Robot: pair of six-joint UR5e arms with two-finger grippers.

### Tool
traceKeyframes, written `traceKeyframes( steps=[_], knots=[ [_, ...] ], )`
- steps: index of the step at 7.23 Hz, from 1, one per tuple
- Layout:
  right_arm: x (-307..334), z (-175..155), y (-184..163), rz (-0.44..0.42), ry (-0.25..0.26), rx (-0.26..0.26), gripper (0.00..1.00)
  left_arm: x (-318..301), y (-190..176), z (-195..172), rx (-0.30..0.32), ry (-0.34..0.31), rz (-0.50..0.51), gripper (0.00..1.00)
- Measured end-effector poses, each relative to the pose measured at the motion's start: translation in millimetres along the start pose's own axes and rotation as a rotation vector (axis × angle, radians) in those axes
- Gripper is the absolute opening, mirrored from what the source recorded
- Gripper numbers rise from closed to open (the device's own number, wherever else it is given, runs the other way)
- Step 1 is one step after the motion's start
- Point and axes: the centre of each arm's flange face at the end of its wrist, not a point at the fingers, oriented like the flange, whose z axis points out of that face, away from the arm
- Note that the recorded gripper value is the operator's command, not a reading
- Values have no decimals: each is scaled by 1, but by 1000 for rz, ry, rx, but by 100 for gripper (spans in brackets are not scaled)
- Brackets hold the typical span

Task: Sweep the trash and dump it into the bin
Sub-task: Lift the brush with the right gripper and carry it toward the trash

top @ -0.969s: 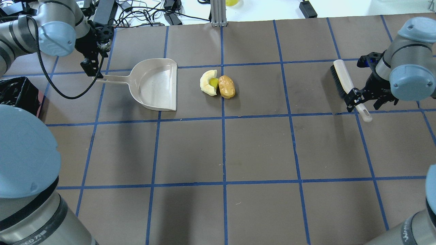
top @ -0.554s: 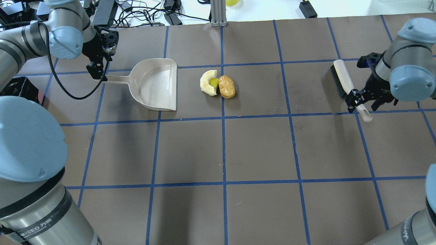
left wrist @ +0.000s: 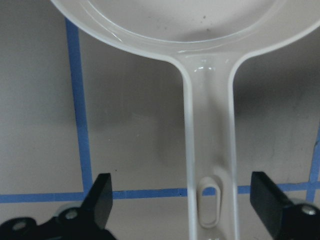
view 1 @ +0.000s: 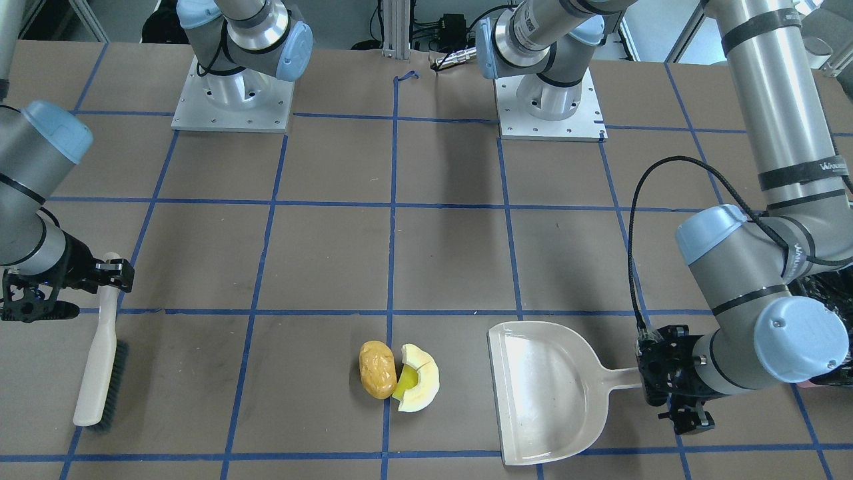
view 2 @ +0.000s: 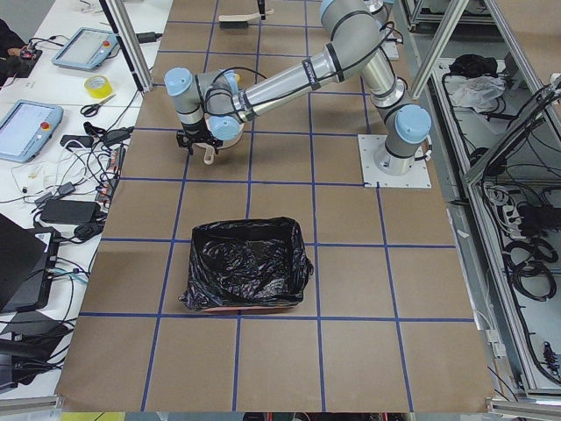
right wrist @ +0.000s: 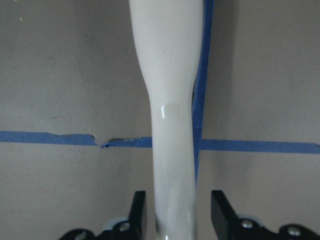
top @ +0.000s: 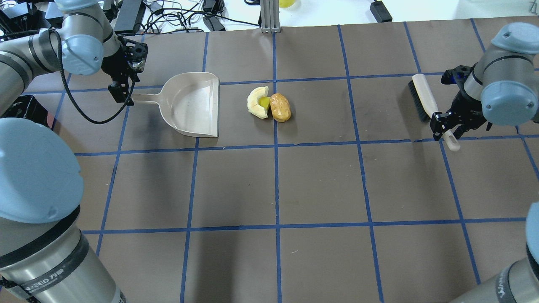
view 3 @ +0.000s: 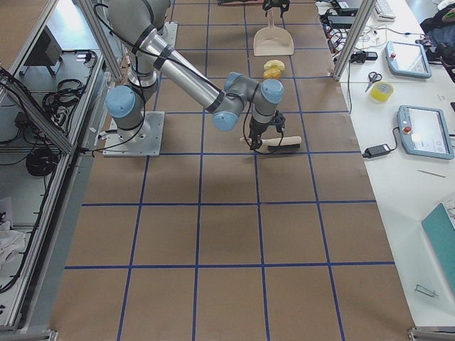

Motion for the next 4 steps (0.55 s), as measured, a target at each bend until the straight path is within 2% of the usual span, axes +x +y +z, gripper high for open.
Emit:
traceKeyframes(
  steps=[1, 3, 4],
  knots=[
    [0, -1, -1, 0, 1, 2, 0, 0, 1, 1, 1, 3, -15, 39],
    [0, -4, -3, 2, 3, 8, 0, 1, -2, 0, 1, 3, -22, 4],
    [-2, -9, -6, 4, -3, 20, 0, 2, -5, 0, 2, 3, -20, 3]
  ],
)
